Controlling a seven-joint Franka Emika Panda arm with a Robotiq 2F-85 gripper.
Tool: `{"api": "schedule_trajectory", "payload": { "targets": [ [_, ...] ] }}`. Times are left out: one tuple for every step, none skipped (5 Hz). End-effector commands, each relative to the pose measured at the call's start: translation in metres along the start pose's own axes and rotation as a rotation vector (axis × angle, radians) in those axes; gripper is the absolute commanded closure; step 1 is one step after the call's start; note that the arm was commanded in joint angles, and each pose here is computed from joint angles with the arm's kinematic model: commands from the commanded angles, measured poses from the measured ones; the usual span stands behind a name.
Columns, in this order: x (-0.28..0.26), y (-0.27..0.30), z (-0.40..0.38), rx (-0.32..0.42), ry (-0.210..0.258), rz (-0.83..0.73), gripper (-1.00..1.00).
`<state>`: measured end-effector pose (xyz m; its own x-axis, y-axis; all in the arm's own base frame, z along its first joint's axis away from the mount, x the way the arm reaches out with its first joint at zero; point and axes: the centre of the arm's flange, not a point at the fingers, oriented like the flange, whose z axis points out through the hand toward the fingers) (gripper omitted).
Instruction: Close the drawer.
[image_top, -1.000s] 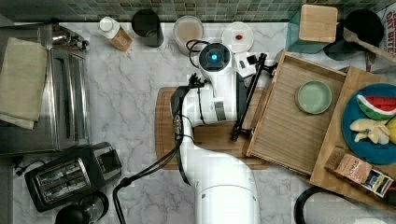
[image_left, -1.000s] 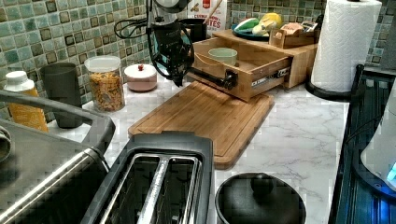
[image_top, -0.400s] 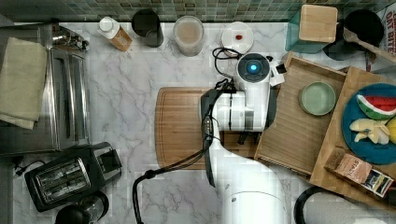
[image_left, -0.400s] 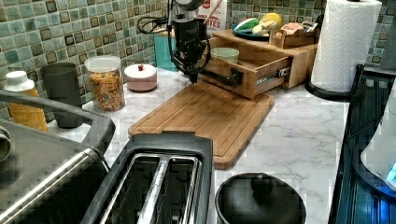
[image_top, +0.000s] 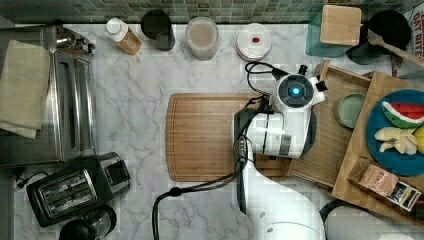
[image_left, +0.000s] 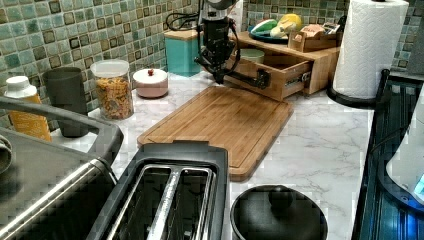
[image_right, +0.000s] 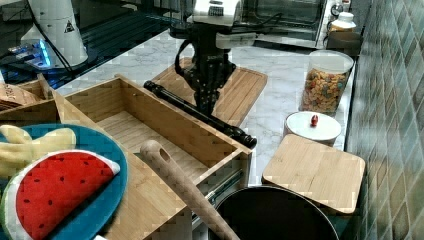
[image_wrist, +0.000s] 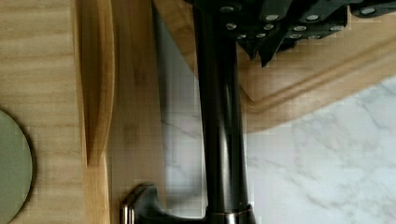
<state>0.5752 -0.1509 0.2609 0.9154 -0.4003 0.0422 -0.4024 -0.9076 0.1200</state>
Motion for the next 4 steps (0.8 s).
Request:
{"api": "schedule_trajectory", "payload": {
  "targets": [
    [0.011, 0.19, -0.021, -0.065, -0.005, -0.004, 1.0],
    [0.034, 0.239, -0.007, -0.049, 0.031, -0.071, 1.0],
    [0.034, 0.281, -0.005, -0.071, 0.043, -0.078, 1.0],
    [0.047, 0.323, -0.011, -0.106, -0.019, -0.005, 1.0]
  ]
}}
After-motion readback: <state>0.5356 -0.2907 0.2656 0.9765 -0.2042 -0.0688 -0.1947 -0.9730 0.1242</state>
